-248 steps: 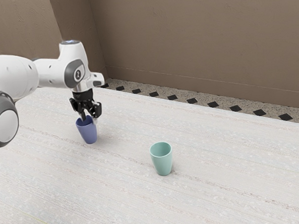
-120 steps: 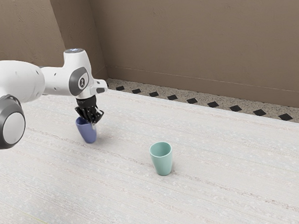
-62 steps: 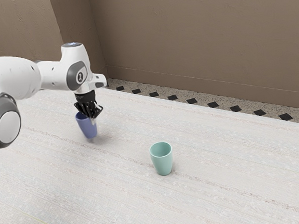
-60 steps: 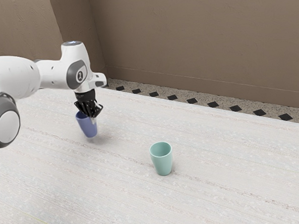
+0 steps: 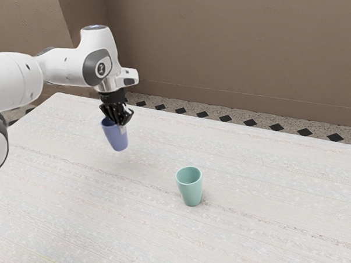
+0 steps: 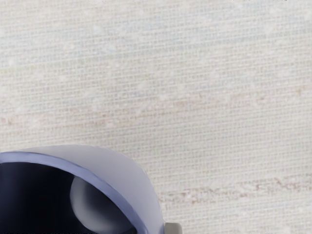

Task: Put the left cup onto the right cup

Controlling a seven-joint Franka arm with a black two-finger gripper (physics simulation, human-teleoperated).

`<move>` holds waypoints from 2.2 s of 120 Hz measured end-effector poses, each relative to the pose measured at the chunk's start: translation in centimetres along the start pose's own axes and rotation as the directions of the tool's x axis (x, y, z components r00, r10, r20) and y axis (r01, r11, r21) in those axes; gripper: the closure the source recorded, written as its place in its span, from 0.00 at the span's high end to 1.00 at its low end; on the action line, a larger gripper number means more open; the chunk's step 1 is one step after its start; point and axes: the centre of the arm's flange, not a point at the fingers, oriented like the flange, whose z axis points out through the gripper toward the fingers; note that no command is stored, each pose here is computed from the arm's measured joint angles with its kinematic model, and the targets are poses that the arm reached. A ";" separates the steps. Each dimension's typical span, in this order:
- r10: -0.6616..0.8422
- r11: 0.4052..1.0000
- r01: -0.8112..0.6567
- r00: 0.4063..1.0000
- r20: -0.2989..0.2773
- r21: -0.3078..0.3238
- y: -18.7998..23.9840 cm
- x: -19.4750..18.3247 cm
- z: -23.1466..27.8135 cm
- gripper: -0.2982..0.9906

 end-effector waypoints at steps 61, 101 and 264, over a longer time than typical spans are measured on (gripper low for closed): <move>0.182 0.983 -0.181 0.983 -0.024 0.030 10.2 -2.9 -6.4 0.16; 0.280 0.960 -0.279 0.959 -0.034 0.027 16.1 -2.9 -7.1 0.16; 0.380 0.925 -0.379 0.924 -0.041 0.013 25.8 -2.7 -2.5 0.16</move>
